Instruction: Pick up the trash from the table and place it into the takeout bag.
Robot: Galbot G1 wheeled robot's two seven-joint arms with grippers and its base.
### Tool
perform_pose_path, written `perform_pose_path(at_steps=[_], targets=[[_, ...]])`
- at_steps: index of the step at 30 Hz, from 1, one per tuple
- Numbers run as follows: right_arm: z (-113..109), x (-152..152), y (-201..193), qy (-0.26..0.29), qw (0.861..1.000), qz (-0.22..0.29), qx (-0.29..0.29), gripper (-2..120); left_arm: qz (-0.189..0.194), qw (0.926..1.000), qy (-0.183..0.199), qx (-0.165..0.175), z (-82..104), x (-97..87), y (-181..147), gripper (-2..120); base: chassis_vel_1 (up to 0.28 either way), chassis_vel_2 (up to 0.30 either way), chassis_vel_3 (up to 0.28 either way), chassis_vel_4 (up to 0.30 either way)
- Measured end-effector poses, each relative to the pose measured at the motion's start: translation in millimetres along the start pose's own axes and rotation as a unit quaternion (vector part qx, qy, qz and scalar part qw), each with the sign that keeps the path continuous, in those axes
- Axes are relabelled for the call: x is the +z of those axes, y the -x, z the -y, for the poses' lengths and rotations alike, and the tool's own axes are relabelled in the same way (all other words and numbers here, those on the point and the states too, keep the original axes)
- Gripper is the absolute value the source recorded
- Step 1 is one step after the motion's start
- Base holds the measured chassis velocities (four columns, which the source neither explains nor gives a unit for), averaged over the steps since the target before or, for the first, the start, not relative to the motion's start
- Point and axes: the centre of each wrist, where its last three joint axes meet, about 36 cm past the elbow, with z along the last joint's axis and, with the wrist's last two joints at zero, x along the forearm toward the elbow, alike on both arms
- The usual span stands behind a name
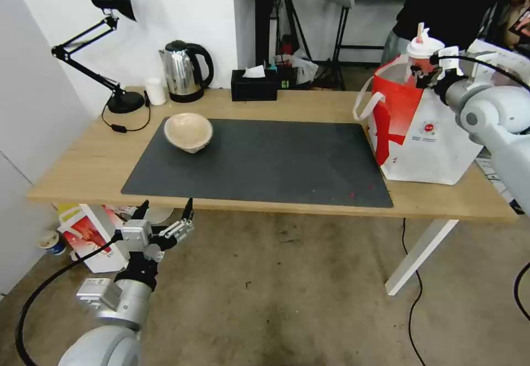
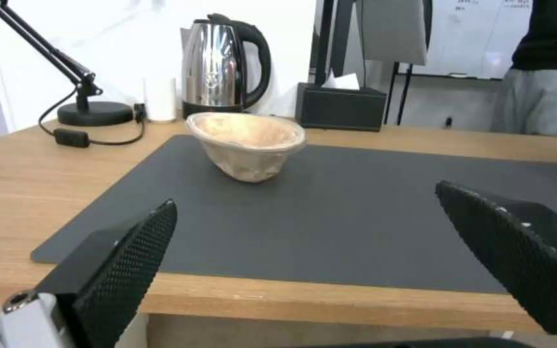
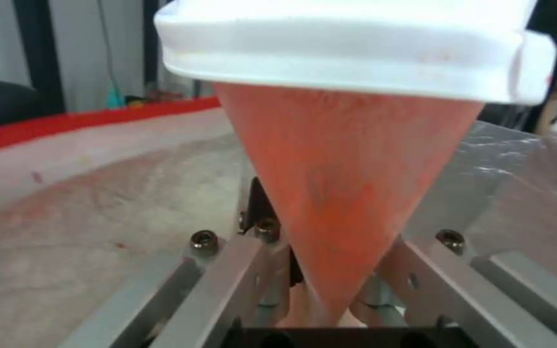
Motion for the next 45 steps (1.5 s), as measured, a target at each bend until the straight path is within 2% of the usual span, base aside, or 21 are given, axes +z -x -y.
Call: perform_pose_path(at_steps=[2,3,5,7,9,11,13,15,16,20,22,24,29,45], targets=[[1,0,-2,-0.017,1.000,-0.011,0.012,14,0.001,1.0000,0.001,0.000,-1.0,-1.1,0,100,0.000,0.000,0.000,0.000],[1,0,-2,-0.017,1.000,-0.011,0.012,14,0.001,1.0000,0.001,0.000,-1.0,-1.1,0,100,0.000,0.000,0.000,0.000],[2,-1,-3,-0.040,0.998,-0.023,0.031,24,0.001,1.0000,0.002,-0.001,-1.5,-1.6,-1,100,0.000,0.000,0.000,0.000],[2,-2,-4,-0.052,0.997,-0.027,0.040,26,0.001,1.0000,0.002,-0.002,-1.5,-1.4,-1,100,0.000,0.000,0.000,0.000],[3,-3,-5,-0.075,0.995,-0.028,0.063,38,0.001,1.0000,0.000,-0.002,-0.4,-1.1,-1,100,0.000,0.000,0.000,0.000],[3,-4,-6,-0.081,0.994,-0.029,0.071,41,0.001,1.0000,0.000,-0.002,0.2,-1.3,-2,100,0.000,0.000,0.000,0.000],[5,-7,-8,-0.093,0.992,-0.033,0.080,51,0.002,1.0000,-0.001,-0.002,0.9,-2.0,-2,100,0.000,0.000,0.000,0.000],[8,-11,-11,-0.097,0.991,-0.035,0.083,60,0.003,1.0000,-0.001,-0.002,1.5,-3.5,-3,100,0.000,0.000,0.000,0.000],[8,-11,-11,-0.097,0.991,-0.035,0.083,60,0.003,1.0000,-0.001,-0.002,1.5,-3.5,-3,100,0.000,0.000,0.000,0.000],[9,-15,-13,-0.097,0.991,-0.035,0.087,80,0.003,1.0000,0.000,-0.002,0.8,-4.3,-3,100,0.000,0.000,0.000,0.000],[9,-16,-13,-0.097,0.991,-0.035,0.088,83,0.003,1.0000,-0.001,-0.002,0.8,-4.4,-3,100,0.000,0.000,0.000,0.000],[11,-17,-12,-0.095,0.991,-0.035,0.089,93,0.003,1.0000,-0.001,-0.002,0.9,-4.5,-3,100,0.000,0.000,0.000,0.000],[10,-17,-9,-0.091,0.991,-0.036,0.086,100,0.003,1.0000,-0.001,-0.003,0.6,-4.0,-2,100,0.000,0.000,0.000,0.000],[2,-21,-6,-0.075,0.995,-0.020,0.064,100,0.000,1.0000,-0.001,-0.004,-1.3,0.3,3,100,0.000,0.000,0.000,0.000]])
